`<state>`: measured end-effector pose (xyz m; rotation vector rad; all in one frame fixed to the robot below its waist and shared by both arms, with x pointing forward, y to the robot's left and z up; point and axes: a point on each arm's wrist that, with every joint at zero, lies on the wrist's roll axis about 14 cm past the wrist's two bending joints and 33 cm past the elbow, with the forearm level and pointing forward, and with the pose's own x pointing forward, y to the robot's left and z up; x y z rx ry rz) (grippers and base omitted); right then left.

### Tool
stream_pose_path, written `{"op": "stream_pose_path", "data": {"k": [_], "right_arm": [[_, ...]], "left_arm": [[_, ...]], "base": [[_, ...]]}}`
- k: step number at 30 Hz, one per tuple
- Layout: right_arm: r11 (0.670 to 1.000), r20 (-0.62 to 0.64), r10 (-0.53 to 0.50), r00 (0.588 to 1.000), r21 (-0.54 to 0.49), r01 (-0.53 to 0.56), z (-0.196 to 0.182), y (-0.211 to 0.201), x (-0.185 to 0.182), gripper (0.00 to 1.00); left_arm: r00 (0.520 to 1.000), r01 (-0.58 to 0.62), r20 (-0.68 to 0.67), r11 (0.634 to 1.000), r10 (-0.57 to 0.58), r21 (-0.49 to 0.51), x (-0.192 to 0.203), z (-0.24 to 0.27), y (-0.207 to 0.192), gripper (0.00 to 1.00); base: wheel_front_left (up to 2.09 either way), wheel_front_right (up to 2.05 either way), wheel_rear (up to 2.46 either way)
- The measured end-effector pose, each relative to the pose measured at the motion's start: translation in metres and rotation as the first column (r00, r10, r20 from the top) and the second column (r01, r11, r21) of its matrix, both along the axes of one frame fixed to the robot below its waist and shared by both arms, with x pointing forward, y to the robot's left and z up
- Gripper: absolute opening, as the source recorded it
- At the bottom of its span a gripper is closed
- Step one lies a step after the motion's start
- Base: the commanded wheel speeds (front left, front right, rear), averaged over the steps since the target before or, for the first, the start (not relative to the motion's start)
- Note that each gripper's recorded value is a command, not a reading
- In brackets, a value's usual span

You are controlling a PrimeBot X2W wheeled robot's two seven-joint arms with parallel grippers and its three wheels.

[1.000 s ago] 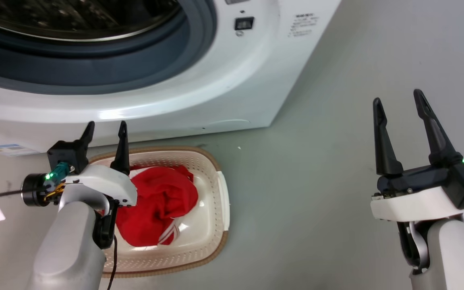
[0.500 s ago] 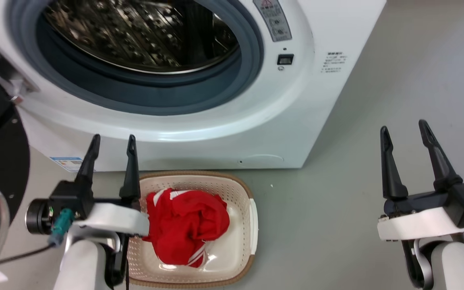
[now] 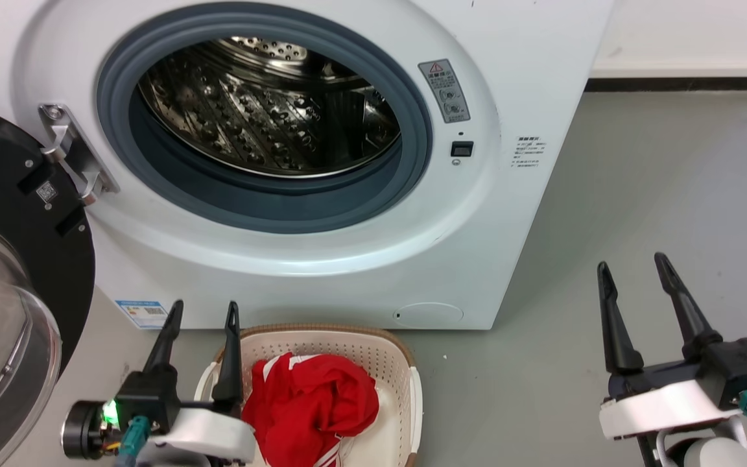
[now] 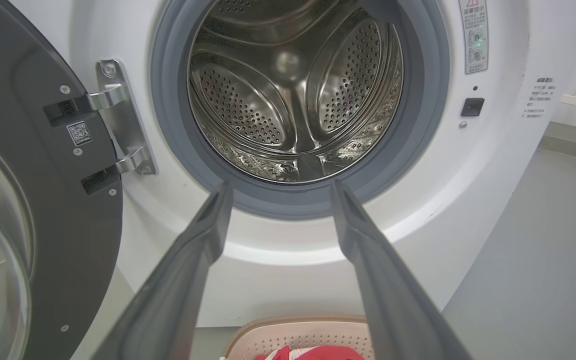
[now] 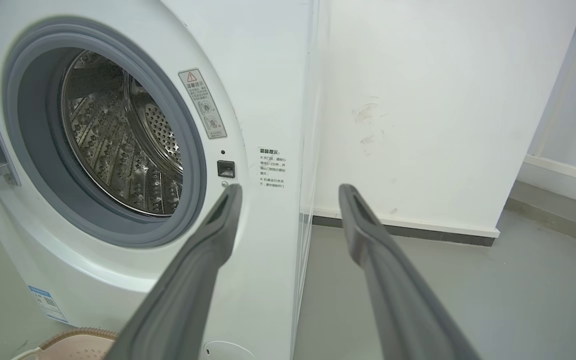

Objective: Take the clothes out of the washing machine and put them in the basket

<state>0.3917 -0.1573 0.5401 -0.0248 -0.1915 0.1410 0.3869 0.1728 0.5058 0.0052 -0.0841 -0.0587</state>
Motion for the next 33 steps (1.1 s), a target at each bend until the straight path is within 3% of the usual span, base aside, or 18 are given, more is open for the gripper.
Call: {"op": "stream_pose_path", "data": {"k": [8,31,32,33], "right_arm": [[1.000,0.009,-0.009,1.000,0.008,0.009,0.004,-0.003,-0.018,1.00],[1.000,0.004,-0.021,1.000,0.015,0.021,0.003,-0.007,-0.023,1.00],[1.000,0.004,-0.022,1.000,0.015,0.021,0.003,-0.007,-0.023,0.00],[1.000,-0.005,-0.021,1.000,0.015,0.021,0.000,-0.007,-0.023,0.00]], "left_arm": [[1.000,0.006,-0.003,1.000,-0.006,0.011,-0.018,-0.001,-0.008,1.00],[1.000,0.001,0.028,1.000,-0.001,0.007,-0.017,0.009,-0.011,1.00],[1.000,0.001,0.028,1.000,-0.001,0.004,-0.017,0.009,-0.010,0.00],[1.000,0.001,0.021,1.000,-0.001,0.003,-0.017,0.007,-0.010,0.00]], "base": [[0.00,0.00,0.00],[0.00,0.00,0.00],[0.00,0.00,0.00],[0.00,0.00,0.00]]}}
